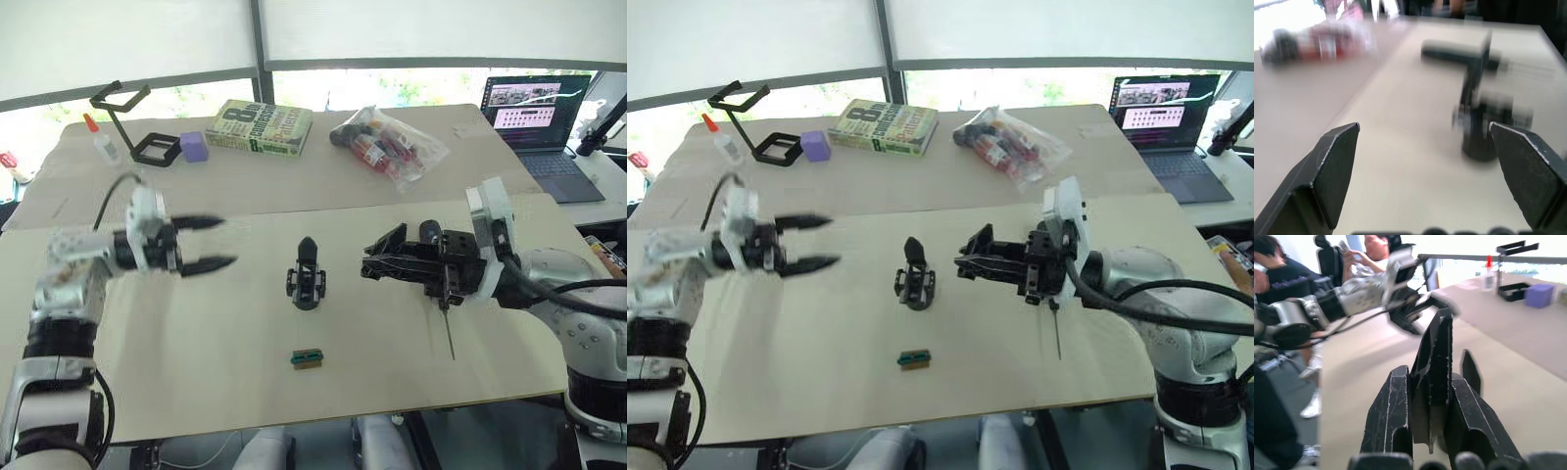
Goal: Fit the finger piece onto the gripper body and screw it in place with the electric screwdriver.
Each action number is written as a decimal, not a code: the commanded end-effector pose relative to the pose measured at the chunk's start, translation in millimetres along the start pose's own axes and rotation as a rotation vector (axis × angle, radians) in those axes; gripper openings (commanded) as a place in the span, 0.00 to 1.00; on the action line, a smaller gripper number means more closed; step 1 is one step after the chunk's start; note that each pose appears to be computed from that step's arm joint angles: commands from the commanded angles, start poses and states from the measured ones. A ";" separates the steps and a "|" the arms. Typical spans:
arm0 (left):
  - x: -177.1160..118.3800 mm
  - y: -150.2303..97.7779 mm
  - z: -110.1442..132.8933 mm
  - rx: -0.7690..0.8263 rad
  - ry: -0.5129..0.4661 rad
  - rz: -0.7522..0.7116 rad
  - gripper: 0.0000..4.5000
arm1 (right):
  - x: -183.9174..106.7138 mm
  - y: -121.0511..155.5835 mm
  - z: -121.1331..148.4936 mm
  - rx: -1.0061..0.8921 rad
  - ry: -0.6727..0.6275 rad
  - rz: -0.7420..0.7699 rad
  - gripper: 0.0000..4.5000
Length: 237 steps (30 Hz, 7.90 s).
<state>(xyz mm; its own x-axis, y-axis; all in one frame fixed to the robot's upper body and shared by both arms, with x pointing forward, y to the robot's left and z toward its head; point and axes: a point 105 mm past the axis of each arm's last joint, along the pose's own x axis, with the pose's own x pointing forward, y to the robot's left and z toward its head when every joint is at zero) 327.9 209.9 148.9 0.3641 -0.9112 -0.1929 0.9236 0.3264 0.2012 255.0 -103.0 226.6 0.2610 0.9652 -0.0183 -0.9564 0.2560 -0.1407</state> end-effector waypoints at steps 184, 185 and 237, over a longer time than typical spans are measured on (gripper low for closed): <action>12.5 -69.6 71.1 0.114 -0.224 -0.037 0.99 | -136.3 -43.0 -93.7 0.411 0.435 -0.882 1.00; 14.0 -70.1 72.6 0.119 -0.228 -0.039 0.99 | -133.6 -48.0 -96.4 0.431 0.445 -0.886 1.00; 34.3 -106.0 75.1 0.123 -0.220 -0.203 1.00 | -75.9 -11.0 -91.3 0.277 1.062 -0.366 0.99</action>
<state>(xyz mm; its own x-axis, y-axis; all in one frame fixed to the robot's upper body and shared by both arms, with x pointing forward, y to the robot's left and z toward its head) 239.4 127.2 188.5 0.1441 -0.9893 -0.0217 0.9578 0.1339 0.2543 265.5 -186.2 137.1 0.4245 0.3568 -0.8322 -0.7431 0.6624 -0.0951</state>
